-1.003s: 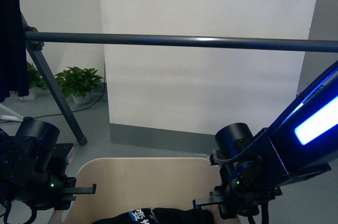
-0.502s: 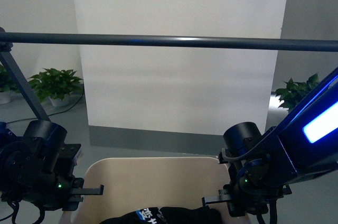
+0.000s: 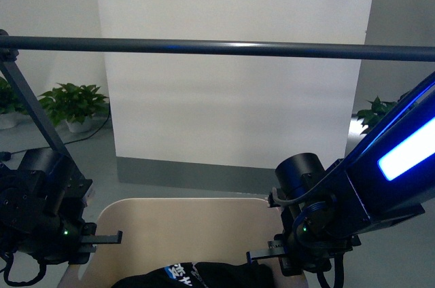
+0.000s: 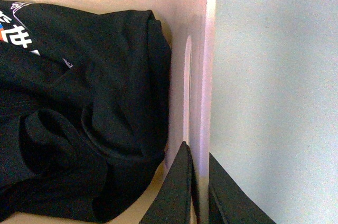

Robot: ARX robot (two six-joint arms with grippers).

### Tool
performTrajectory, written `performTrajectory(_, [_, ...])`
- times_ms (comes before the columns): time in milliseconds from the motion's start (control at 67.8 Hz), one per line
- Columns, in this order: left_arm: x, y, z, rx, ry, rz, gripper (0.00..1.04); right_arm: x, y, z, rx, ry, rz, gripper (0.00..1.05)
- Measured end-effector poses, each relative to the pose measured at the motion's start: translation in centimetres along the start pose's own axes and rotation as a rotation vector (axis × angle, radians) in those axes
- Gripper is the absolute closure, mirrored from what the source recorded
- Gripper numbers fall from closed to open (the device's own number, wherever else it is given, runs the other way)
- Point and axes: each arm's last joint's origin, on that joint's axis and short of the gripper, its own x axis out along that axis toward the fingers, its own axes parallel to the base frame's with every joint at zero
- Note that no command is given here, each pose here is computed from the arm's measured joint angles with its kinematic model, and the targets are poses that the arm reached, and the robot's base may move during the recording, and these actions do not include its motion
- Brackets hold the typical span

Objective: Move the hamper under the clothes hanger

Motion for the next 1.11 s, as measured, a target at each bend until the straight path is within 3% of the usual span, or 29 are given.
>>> performTrajectory(325, [0.0,-0.2,0.0,0.002,0.002,0.0,1.01,0.0,-0.2,0.0,0.008,-0.001,-0.001,1.02])
performTrajectory(398, [-0.1,-0.2,0.1,-0.059,0.082,0.072,1.01,0.1,-0.2,0.0,0.098,0.008,0.124,1.02])
performTrajectory(472, [-0.2,-0.1,0.1,-0.089,0.108,0.092,1.01,0.1,-0.4,0.0,0.148,0.021,0.164,1.02])
performTrajectory(1107, [4.1,-3.0,1.4,-0.038,0.129,0.043,1.01,2.6,-1.7,-1.6,0.226,0.089,0.055,1.02])
